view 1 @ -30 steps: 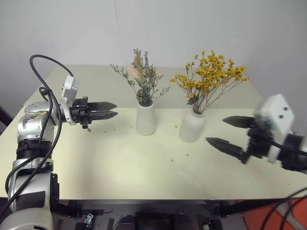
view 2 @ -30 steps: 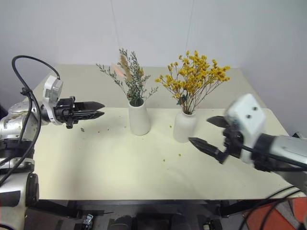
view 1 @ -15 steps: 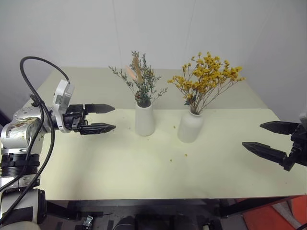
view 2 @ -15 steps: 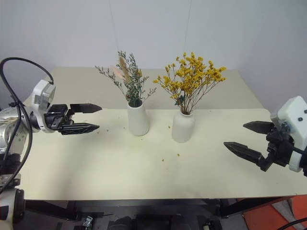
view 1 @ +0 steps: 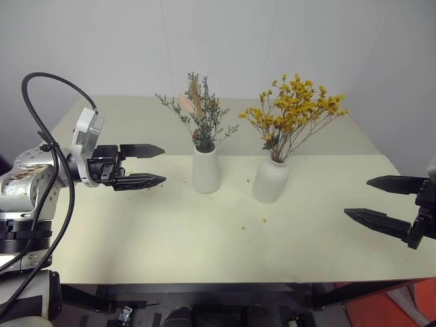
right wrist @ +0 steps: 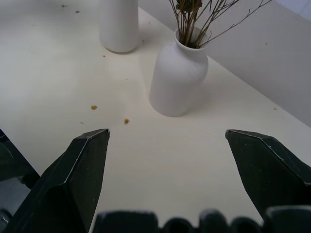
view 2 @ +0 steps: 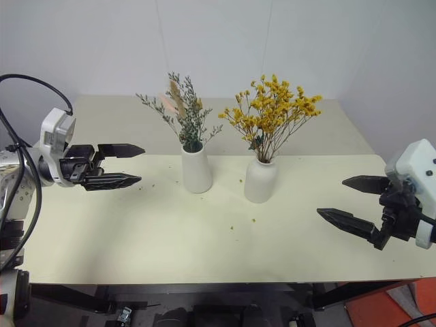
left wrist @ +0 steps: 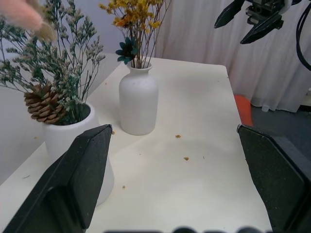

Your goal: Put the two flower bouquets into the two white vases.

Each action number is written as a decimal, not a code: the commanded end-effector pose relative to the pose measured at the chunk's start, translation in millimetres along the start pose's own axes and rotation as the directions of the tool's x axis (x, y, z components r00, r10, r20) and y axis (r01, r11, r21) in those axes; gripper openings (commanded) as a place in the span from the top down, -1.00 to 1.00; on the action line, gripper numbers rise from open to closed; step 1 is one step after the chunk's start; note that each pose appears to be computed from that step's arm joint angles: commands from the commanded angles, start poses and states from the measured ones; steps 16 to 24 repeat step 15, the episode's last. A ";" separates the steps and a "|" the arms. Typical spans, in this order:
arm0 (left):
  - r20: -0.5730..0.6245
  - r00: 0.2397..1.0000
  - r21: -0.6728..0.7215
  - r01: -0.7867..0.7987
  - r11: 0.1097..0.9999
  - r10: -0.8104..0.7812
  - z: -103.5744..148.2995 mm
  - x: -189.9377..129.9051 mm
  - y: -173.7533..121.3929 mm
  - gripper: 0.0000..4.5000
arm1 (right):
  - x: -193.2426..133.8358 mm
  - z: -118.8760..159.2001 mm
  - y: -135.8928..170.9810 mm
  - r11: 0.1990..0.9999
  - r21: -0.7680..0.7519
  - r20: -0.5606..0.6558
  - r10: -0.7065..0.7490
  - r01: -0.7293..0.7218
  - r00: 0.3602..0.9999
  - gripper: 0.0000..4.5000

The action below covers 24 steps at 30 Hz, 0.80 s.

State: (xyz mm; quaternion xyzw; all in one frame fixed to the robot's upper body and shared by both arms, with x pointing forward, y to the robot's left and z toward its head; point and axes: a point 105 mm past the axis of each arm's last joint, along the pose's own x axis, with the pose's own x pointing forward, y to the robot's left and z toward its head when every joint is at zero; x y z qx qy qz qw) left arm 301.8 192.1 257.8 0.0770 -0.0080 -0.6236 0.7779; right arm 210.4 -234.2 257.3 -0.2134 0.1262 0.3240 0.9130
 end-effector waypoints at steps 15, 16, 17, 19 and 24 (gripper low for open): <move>0.012 1.000 0.093 -0.019 0.995 0.018 14.3 2.2 0.0 -1.00 | -3.1 5.3 -7.5 0.994 -0.077 0.011 -0.079 0.080 0.997 -1.00; 0.012 1.000 0.093 -0.019 0.995 0.018 14.3 2.2 0.0 -1.00 | -3.1 5.3 -7.5 0.994 -0.077 0.011 -0.079 0.080 0.997 -1.00; 0.012 1.000 0.093 -0.019 0.995 0.018 14.3 2.2 0.0 -1.00 | -3.1 5.3 -7.5 0.994 -0.077 0.011 -0.079 0.080 0.997 -1.00; 0.012 1.000 0.093 -0.019 0.995 0.018 14.3 2.2 0.0 -1.00 | -3.1 5.3 -7.5 0.994 -0.077 0.011 -0.079 0.080 0.997 -1.00; 0.012 1.000 0.093 -0.019 0.995 0.018 14.3 2.2 0.0 -1.00 | -3.1 5.3 -7.5 0.994 -0.077 0.011 -0.079 0.080 0.997 -1.00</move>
